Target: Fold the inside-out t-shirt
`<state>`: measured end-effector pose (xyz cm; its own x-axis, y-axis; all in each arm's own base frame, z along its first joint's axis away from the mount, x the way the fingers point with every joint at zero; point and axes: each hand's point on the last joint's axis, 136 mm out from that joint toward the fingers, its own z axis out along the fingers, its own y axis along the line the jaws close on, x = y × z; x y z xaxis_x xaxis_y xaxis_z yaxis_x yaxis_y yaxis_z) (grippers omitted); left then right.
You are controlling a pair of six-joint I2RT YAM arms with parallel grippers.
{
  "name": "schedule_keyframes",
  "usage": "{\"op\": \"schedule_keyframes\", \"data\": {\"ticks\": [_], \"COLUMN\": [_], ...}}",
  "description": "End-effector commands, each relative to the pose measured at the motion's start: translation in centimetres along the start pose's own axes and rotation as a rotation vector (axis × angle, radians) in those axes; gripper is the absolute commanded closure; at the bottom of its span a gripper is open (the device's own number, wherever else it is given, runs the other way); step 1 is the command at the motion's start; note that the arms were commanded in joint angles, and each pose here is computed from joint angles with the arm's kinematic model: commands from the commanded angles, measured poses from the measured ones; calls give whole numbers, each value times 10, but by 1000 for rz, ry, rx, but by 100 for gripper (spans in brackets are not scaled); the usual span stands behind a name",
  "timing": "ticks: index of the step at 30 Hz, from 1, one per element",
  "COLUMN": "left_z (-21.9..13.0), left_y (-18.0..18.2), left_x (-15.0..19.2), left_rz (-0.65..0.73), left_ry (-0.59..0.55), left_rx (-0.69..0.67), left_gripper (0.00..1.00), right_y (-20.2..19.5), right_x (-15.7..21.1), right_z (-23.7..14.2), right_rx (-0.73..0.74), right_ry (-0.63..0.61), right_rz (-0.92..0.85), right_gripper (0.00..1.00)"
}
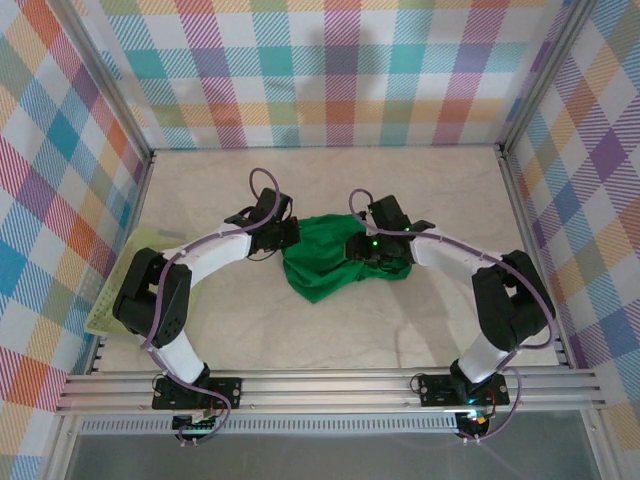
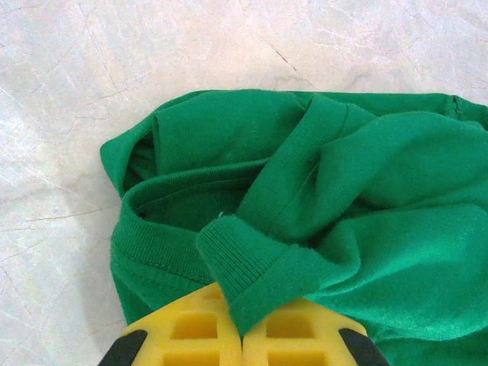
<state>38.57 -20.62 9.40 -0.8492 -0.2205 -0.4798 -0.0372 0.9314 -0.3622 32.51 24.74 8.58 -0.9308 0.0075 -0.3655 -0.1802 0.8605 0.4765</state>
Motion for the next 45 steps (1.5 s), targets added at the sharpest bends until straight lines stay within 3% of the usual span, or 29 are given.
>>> {"op": "schedule_keyframes", "data": {"ticks": [1, 12, 22, 33, 38, 42, 45], "left_z": [-9, -6, -11, -14, -15, -15, -15], "left_y": [-2, -5, -10, -8, -9, -9, -10], "left_x": [-2, 12, 11, 10, 9, 9, 8], "left_rz": [-25, -28, -21, -19, -14, -17, -17], "left_ry": [-15, 8, 0, -10, -11, -12, -12], "left_rx": [26, 51, 67, 57, 54, 54, 58], "left_gripper": [100, 100, 100, 100, 100, 100, 100], "right_y": [6, 13, 16, 7, 0, -4, -4], "right_x": [-16, -43, -49, -37, -24, -20, -19], "right_z": [2, -9, 5, 11, 11, 12, 16], "right_rx": [9, 38, 31, 88, 124, 162, 161], "right_ry": [-38, -104, -74, -33, -8, -7, 5], "right_rz": [0, -30, -33, -32, -21, -30, -28], "right_gripper": [65, 73, 83, 70, 60, 59, 68]}}
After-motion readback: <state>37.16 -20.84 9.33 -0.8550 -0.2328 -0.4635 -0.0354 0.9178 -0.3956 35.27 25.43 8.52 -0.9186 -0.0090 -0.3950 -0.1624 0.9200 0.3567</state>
